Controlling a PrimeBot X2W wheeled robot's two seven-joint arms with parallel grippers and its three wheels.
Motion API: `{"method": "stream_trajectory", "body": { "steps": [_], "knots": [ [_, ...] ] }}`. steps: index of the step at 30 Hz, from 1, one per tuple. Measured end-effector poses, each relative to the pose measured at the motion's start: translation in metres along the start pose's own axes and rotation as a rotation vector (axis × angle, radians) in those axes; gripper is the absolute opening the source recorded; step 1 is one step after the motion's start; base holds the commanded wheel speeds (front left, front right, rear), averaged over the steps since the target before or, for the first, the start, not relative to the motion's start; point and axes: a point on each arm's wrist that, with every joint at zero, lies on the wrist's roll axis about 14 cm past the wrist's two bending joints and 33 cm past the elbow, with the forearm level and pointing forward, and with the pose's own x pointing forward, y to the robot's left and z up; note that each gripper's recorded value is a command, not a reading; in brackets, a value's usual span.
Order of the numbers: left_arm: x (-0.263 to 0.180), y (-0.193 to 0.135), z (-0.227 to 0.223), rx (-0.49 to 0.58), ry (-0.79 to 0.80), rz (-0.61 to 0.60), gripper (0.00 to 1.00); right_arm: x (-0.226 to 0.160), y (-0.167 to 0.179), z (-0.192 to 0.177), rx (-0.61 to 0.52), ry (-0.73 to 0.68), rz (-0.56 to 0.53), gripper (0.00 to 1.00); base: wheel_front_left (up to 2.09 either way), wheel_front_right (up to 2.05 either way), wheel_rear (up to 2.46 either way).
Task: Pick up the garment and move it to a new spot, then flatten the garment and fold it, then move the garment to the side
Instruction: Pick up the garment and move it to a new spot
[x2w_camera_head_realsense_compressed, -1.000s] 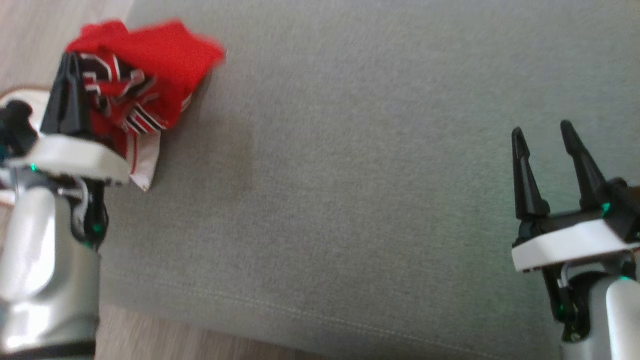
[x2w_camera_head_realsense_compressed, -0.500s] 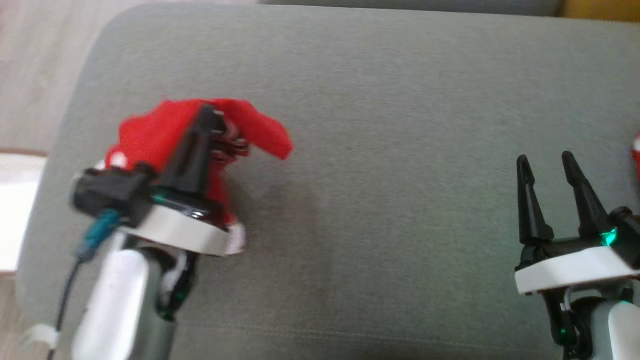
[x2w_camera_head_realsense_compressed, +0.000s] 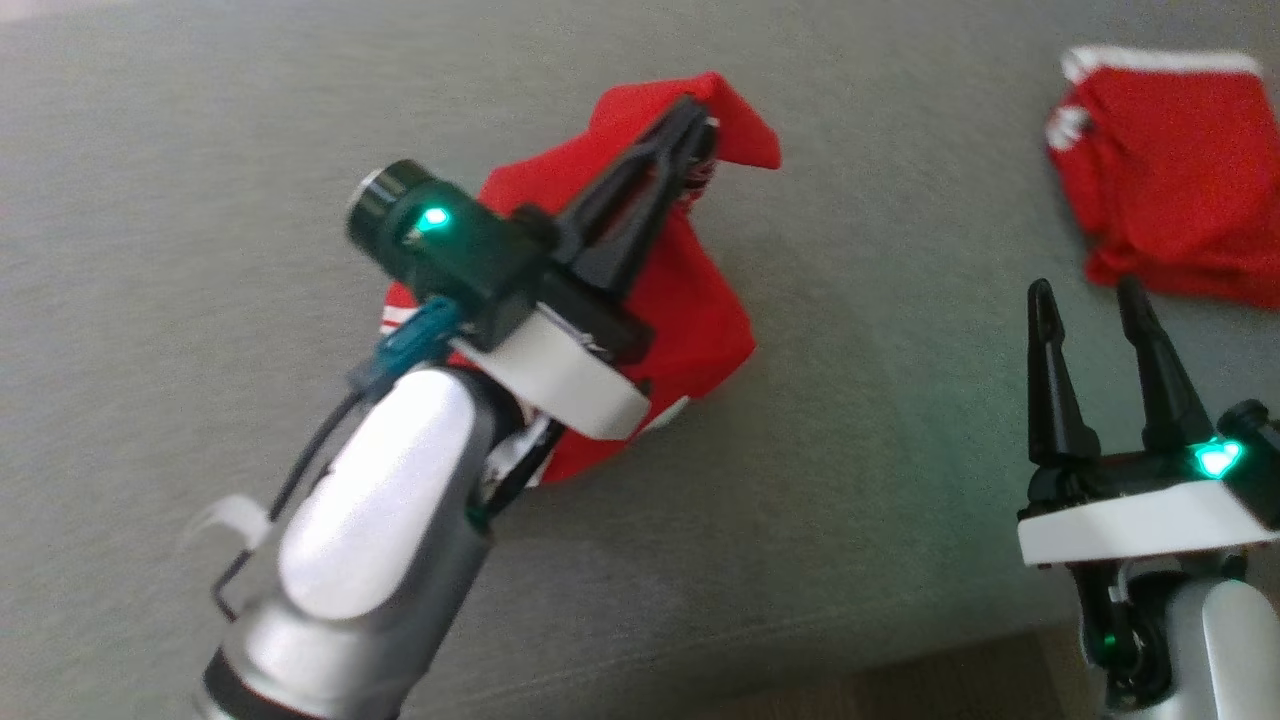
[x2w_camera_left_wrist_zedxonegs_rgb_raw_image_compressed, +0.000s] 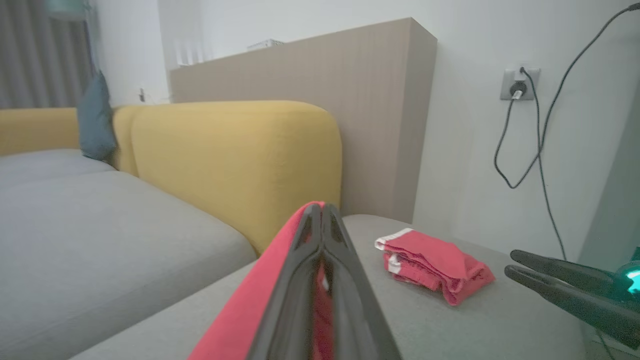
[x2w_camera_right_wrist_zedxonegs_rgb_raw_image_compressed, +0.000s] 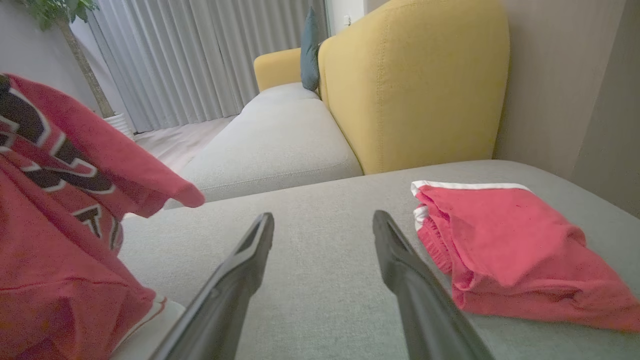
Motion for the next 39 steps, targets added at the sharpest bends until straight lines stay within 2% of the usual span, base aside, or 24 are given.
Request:
{"method": "stream_trajectory", "body": {
  "steps": [3, 8, 12, 13, 14, 20, 24, 32, 39],
  "knots": [
    [0.014, -0.026, -0.049, -0.081, 0.105, -0.091, 0.00, -0.008, -0.022, -0.013, 0.004, 0.029, -0.074, 1.00, 0.00, 0.00, 0.00],
    [0.001, -0.048, -0.125, -0.147, 0.345, -0.169, 0.00, -0.012, -0.039, -0.027, -0.008, 0.066, -0.129, 1.00, 0.00, 0.00, 0.00],
    [-0.013, -0.061, -0.153, -0.163, 0.460, -0.218, 0.00, -0.008, -0.041, -0.033, -0.007, 0.079, -0.134, 1.00, 0.00, 0.00, 0.00],
    [-0.015, -0.061, -0.153, -0.158, 0.462, -0.218, 0.42, -0.007, -0.039, -0.034, -0.005, 0.081, -0.128, 1.00, 0.00, 0.00, 0.00],
    [-0.015, -0.061, -0.153, -0.158, 0.462, -0.218, 1.00, -0.007, -0.039, -0.034, -0.005, 0.081, -0.128, 1.00, 0.00, 0.00, 0.00],
    [-0.013, -0.046, -0.114, -0.103, 0.327, -0.176, 1.00, 0.002, -0.021, -0.033, 0.004, 0.072, -0.067, 1.00, 0.00, 0.00, 0.00],
    [-0.022, -0.026, -0.078, -0.067, 0.208, -0.077, 1.00, 0.007, -0.006, -0.026, 0.001, 0.054, -0.019, 1.00, 0.00, 0.00, 0.00],
    [-0.103, 0.055, -0.063, -0.003, 0.211, 0.321, 1.00, 0.012, 0.022, -0.017, -0.011, 0.052, 0.068, 1.00, 0.00, 0.00, 0.00],
    [-0.168, 0.109, -0.033, 0.066, 0.190, 0.601, 1.00, 0.013, 0.046, -0.008, -0.033, 0.048, 0.141, 1.00, 0.00, 0.00, 0.00]
  ]
}}
